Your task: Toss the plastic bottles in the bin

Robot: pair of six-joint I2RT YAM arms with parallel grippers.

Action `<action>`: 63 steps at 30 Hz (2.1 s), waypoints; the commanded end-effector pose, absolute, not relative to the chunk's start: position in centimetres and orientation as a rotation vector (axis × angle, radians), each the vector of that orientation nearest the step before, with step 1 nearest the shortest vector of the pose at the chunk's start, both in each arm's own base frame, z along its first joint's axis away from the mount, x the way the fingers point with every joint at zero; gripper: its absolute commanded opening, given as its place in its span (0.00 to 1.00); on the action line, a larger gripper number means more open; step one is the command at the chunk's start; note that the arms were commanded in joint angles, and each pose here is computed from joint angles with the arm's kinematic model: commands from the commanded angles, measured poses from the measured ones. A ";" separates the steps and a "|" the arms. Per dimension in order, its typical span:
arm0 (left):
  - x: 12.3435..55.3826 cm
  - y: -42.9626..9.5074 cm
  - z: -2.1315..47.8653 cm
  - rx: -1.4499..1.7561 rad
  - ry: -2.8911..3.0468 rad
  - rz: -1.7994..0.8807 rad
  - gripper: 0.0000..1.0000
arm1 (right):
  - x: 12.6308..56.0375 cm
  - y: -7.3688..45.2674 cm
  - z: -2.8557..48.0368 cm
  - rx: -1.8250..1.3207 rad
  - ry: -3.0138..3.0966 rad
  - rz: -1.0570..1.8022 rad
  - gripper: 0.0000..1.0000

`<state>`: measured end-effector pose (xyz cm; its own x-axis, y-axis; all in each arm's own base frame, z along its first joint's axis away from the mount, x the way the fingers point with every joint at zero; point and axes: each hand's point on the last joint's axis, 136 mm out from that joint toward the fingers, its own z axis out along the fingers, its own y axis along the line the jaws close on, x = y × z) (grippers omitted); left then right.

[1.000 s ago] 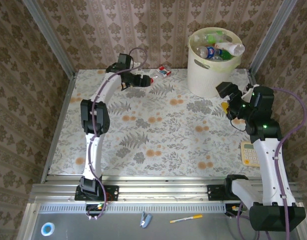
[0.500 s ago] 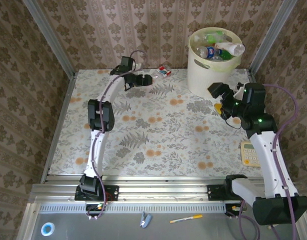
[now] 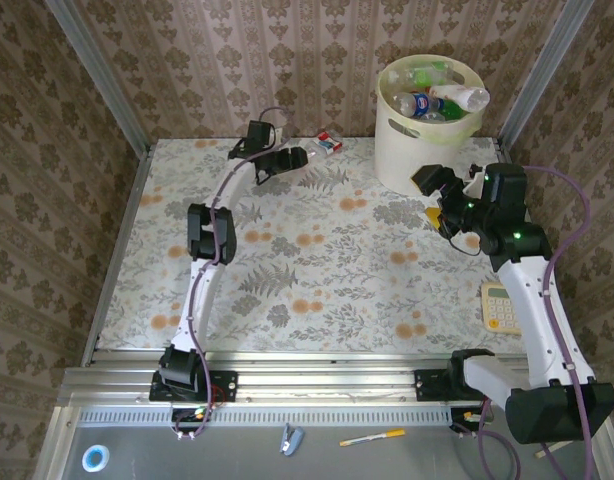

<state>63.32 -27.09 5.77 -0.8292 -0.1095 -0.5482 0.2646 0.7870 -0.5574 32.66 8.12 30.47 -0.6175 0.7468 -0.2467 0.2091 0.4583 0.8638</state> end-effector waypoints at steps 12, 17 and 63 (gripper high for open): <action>64.5 -29.0 5.8 0.057 2.325 -1.019 0.71 | 33.2 8.8 30.5 0.752 2.100 1.140 1.00; 64.3 -29.9 5.9 0.079 2.312 -1.063 0.68 | 33.3 8.7 30.5 0.755 2.099 1.137 1.00; 38.0 -30.9 12.3 0.556 2.393 -1.283 0.15 | 33.9 13.6 20.0 0.743 2.309 1.046 1.00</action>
<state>40.83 -29.48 9.80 -0.8842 0.1406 -0.4454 0.4294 0.6202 -0.6565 32.95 12.99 21.98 -0.7308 0.6591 -0.1776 0.2721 0.5199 0.8097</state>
